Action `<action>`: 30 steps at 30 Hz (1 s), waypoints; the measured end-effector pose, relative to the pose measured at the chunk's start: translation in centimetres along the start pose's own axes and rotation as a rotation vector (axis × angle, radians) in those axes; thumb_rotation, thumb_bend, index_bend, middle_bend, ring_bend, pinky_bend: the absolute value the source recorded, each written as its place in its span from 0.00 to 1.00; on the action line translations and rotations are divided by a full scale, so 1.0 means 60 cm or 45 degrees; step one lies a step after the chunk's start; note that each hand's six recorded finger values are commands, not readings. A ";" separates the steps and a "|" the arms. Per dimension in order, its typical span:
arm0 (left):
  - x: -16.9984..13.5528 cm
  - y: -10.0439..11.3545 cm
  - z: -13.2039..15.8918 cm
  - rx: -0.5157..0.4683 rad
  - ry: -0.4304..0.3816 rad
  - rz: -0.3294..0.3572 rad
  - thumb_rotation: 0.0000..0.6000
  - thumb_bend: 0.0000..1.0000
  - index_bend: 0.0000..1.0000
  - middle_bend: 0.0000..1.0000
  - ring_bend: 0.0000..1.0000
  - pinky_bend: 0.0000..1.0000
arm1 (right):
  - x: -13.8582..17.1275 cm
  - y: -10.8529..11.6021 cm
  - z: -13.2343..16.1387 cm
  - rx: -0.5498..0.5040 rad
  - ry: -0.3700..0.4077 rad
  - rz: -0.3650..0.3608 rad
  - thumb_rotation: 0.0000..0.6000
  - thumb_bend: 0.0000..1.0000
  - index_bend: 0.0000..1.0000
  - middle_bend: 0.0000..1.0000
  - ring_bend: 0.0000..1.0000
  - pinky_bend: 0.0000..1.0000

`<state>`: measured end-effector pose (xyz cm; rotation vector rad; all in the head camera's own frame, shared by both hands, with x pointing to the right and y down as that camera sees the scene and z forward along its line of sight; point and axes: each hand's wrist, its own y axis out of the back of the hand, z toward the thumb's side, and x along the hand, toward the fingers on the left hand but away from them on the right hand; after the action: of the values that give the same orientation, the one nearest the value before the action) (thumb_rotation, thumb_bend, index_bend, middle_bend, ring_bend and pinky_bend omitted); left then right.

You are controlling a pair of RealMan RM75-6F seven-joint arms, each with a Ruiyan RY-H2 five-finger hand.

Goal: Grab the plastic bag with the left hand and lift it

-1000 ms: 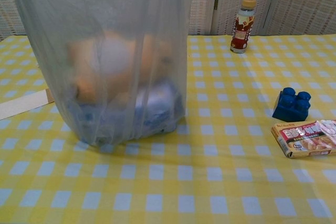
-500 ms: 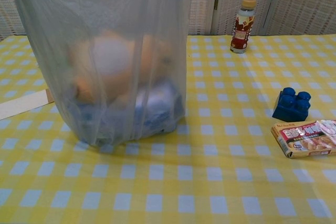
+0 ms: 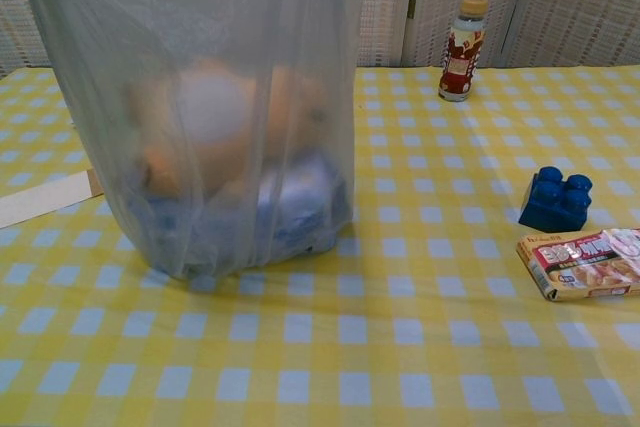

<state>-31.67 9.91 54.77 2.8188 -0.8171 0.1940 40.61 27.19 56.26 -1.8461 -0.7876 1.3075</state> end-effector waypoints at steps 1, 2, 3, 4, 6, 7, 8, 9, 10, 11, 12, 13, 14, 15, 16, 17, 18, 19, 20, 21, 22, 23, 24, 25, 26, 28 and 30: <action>0.002 -0.001 -0.001 0.000 0.003 -0.005 1.00 0.09 0.15 0.11 0.03 0.01 | 0.000 0.000 0.000 0.000 0.000 0.000 1.00 0.00 0.00 0.00 0.00 0.00; 0.005 -0.003 -0.002 0.001 0.006 -0.013 1.00 0.09 0.15 0.13 0.04 0.01 | 0.000 0.000 0.000 0.000 0.000 -0.001 1.00 0.00 0.00 0.00 0.00 0.00; 0.007 -0.004 -0.002 0.003 0.007 -0.020 1.00 0.09 0.16 0.13 0.05 0.01 | 0.000 0.001 0.000 0.000 -0.001 -0.002 1.00 0.00 0.00 0.00 0.00 0.00; 0.009 -0.006 -0.003 0.005 0.009 -0.026 1.00 0.09 0.16 0.14 0.06 0.02 | 0.000 0.001 0.000 -0.001 -0.001 -0.003 1.00 0.00 0.00 0.00 0.00 0.00; 0.013 -0.010 -0.003 0.011 0.012 -0.041 1.00 0.09 0.16 0.16 0.07 0.04 | 0.000 0.001 -0.001 -0.001 -0.001 -0.004 1.00 0.00 0.00 0.00 0.00 0.00; 0.014 -0.011 -0.003 0.015 0.013 -0.046 1.00 0.09 0.17 0.17 0.08 0.05 | 0.000 0.001 -0.001 -0.001 -0.001 -0.004 1.00 0.00 0.00 0.00 0.00 0.00; 0.016 -0.013 -0.002 0.022 0.013 -0.051 1.00 0.09 0.18 0.18 0.09 0.05 | 0.000 0.000 -0.001 -0.002 -0.001 -0.001 1.00 0.00 0.00 0.00 0.00 0.00; 0.018 -0.015 -0.002 0.027 0.012 -0.056 1.00 0.09 0.19 0.18 0.09 0.06 | 0.000 0.000 -0.001 -0.002 0.000 0.001 1.00 0.00 0.00 0.00 0.00 0.00; 0.021 -0.018 -0.001 0.029 0.011 -0.062 1.00 0.09 0.19 0.18 0.09 0.06 | 0.000 0.000 -0.001 -0.003 0.000 0.001 1.00 0.00 0.00 0.00 0.00 0.00; 0.024 -0.022 0.001 0.027 0.008 -0.072 1.00 0.09 0.19 0.18 0.09 0.07 | 0.000 0.000 -0.001 -0.004 0.000 0.001 1.00 0.00 0.00 0.00 0.00 0.00; 0.027 -0.025 0.003 0.025 0.007 -0.081 1.00 0.09 0.19 0.19 0.10 0.07 | 0.000 0.001 -0.001 -0.005 0.000 0.000 1.00 0.00 0.00 0.00 0.00 0.00; 0.029 -0.028 0.004 0.025 0.006 -0.090 1.00 0.09 0.19 0.20 0.11 0.08 | 0.000 0.001 -0.001 -0.006 0.001 -0.002 1.00 0.00 0.00 0.00 0.00 0.00; 0.033 -0.031 0.006 0.030 0.010 -0.103 1.00 0.09 0.18 0.21 0.13 0.09 | 0.000 0.002 -0.001 -0.007 0.002 -0.004 1.00 0.00 0.00 0.00 0.00 0.00; 0.036 -0.034 0.006 0.035 0.014 -0.113 1.00 0.09 0.18 0.22 0.14 0.10 | 0.001 0.002 0.000 -0.007 0.003 -0.005 1.00 0.00 0.00 0.00 0.00 0.00; 0.038 -0.037 0.007 0.040 0.017 -0.122 1.00 0.09 0.18 0.22 0.15 0.11 | 0.001 0.002 0.000 -0.008 0.005 -0.004 1.00 0.00 0.00 0.00 0.00 0.00; 0.041 -0.041 0.007 0.045 0.020 -0.130 1.00 0.09 0.18 0.23 0.15 0.11 | 0.001 0.002 0.000 -0.009 0.007 -0.002 1.00 0.00 0.00 0.00 0.00 0.00; 0.044 -0.044 0.008 0.047 0.021 -0.136 1.00 0.09 0.19 0.23 0.14 0.11 | 0.002 0.002 0.001 -0.011 0.009 0.000 1.00 0.00 0.00 0.00 0.00 0.00; 0.047 -0.046 0.008 0.050 0.023 -0.140 1.00 0.09 0.19 0.23 0.14 0.11 | 0.002 0.002 0.001 -0.012 0.010 0.001 1.00 0.00 0.00 0.00 0.00 0.00; 0.049 -0.049 0.008 0.052 0.026 -0.145 1.00 0.09 0.19 0.23 0.13 0.11 | 0.002 0.002 0.001 -0.013 0.011 0.001 1.00 0.00 0.00 0.00 0.00 0.00; 0.051 -0.050 0.008 0.052 0.027 -0.148 1.00 0.09 0.19 0.23 0.12 0.12 | 0.002 0.002 0.001 -0.013 0.011 0.001 1.00 0.00 0.00 0.00 0.00 0.00; 0.053 -0.051 0.008 0.051 0.029 -0.150 1.00 0.09 0.19 0.23 0.12 0.12 | 0.002 0.003 0.001 -0.014 0.012 0.000 1.00 0.00 0.00 0.00 0.00 0.00; 0.056 -0.054 0.007 0.049 0.032 -0.155 1.00 0.09 0.19 0.23 0.12 0.12 | 0.003 0.004 0.001 -0.016 0.012 -0.003 1.00 0.00 0.00 0.00 0.00 0.00; 0.059 -0.055 0.007 0.046 0.034 -0.159 1.00 0.09 0.19 0.23 0.12 0.12 | 0.003 0.005 0.001 -0.018 0.011 -0.006 1.00 0.00 0.00 0.00 0.00 0.00; 0.063 -0.058 0.007 0.042 0.034 -0.164 1.00 0.09 0.18 0.23 0.12 0.12 | 0.004 0.006 0.000 -0.020 0.011 -0.007 1.00 0.00 0.00 0.00 0.00 0.00; 0.068 -0.059 0.008 0.035 0.030 -0.166 1.00 0.09 0.18 0.23 0.12 0.12 | 0.004 0.006 -0.001 -0.023 0.011 -0.008 1.00 0.00 0.00 0.00 0.00 0.00; 0.075 -0.060 0.009 0.024 0.020 -0.162 1.00 0.09 0.18 0.23 0.12 0.12 | 0.005 0.007 -0.001 -0.025 0.010 -0.010 1.00 0.00 0.00 0.00 0.00 0.00; 0.082 -0.060 0.011 0.010 0.010 -0.159 1.00 0.09 0.18 0.23 0.10 0.11 | 0.005 0.009 -0.002 -0.027 0.009 -0.013 1.00 0.00 0.00 0.00 0.00 0.00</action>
<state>-25.56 10.18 54.46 2.8625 -0.6377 0.1891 40.87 27.12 55.68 -1.8595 -0.8093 1.2904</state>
